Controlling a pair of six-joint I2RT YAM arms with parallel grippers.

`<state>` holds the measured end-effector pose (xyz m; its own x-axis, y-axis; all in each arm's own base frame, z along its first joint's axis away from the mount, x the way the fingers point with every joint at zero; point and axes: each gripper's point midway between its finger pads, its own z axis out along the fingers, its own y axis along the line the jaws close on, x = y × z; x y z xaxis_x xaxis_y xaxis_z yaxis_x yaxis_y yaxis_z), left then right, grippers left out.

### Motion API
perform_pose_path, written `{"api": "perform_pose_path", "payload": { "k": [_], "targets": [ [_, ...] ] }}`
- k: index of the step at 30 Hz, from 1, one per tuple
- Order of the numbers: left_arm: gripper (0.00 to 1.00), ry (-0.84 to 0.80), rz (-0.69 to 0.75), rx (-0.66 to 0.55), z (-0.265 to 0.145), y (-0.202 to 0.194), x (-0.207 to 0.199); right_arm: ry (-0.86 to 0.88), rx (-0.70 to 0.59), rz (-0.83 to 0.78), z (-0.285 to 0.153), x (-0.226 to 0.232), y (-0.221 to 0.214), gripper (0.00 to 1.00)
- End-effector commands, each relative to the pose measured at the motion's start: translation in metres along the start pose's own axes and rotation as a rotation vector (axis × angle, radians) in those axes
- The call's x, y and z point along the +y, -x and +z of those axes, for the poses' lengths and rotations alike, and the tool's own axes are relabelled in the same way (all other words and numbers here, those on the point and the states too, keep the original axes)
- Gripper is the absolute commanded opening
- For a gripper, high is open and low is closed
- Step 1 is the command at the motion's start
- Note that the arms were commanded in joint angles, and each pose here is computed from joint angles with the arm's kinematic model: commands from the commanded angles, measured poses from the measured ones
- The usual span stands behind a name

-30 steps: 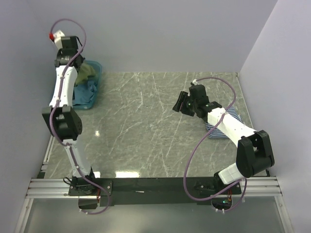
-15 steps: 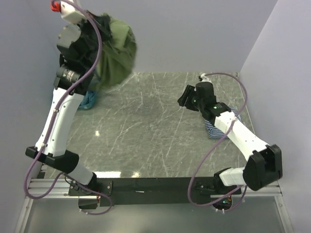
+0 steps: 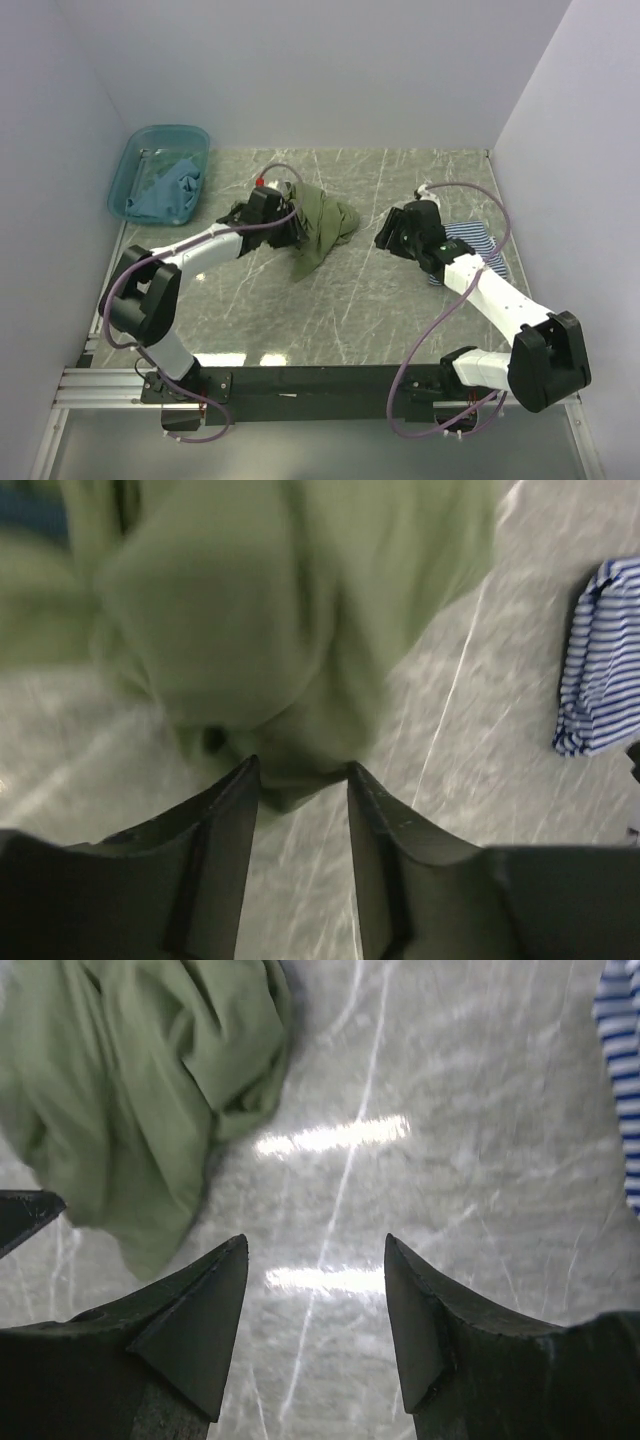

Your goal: Fold and stack the tank tops

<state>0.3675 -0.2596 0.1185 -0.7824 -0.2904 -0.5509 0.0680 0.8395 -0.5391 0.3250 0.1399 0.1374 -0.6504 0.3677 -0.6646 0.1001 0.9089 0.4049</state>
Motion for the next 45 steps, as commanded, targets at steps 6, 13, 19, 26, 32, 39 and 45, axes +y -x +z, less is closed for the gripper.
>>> {"api": "perform_pose_path", "payload": {
  "k": [6,13,19,26,32,39,45],
  "targets": [
    [0.48,-0.090,-0.188,-0.108,-0.032,0.004,-0.015,0.067,0.078,0.030,0.014,0.008,-0.042,0.64],
    [0.48,-0.037,-0.123,-0.056,-0.014,-0.008,-0.002,0.145,0.123,0.016,0.039,0.054,-0.060,0.64],
    [0.55,0.042,-0.018,-0.013,-0.009,-0.015,-0.001,0.213,0.148,0.036,0.070,0.083,-0.063,0.64],
    [0.61,0.127,0.102,-0.010,-0.015,-0.028,0.005,0.253,0.157,0.077,0.099,0.111,-0.072,0.63],
    [0.57,0.251,0.151,-0.025,0.003,-0.025,0.023,0.246,0.153,0.112,0.126,0.118,-0.080,0.56],
    [0.27,0.248,0.170,-0.089,0.030,0.002,0.008,0.188,0.120,0.125,0.127,0.103,-0.078,0.06],
    [0.01,0.263,0.171,-0.127,0.000,0.029,-0.008,0.111,0.017,0.094,0.083,0.082,-0.035,0.00]
  ]
}}
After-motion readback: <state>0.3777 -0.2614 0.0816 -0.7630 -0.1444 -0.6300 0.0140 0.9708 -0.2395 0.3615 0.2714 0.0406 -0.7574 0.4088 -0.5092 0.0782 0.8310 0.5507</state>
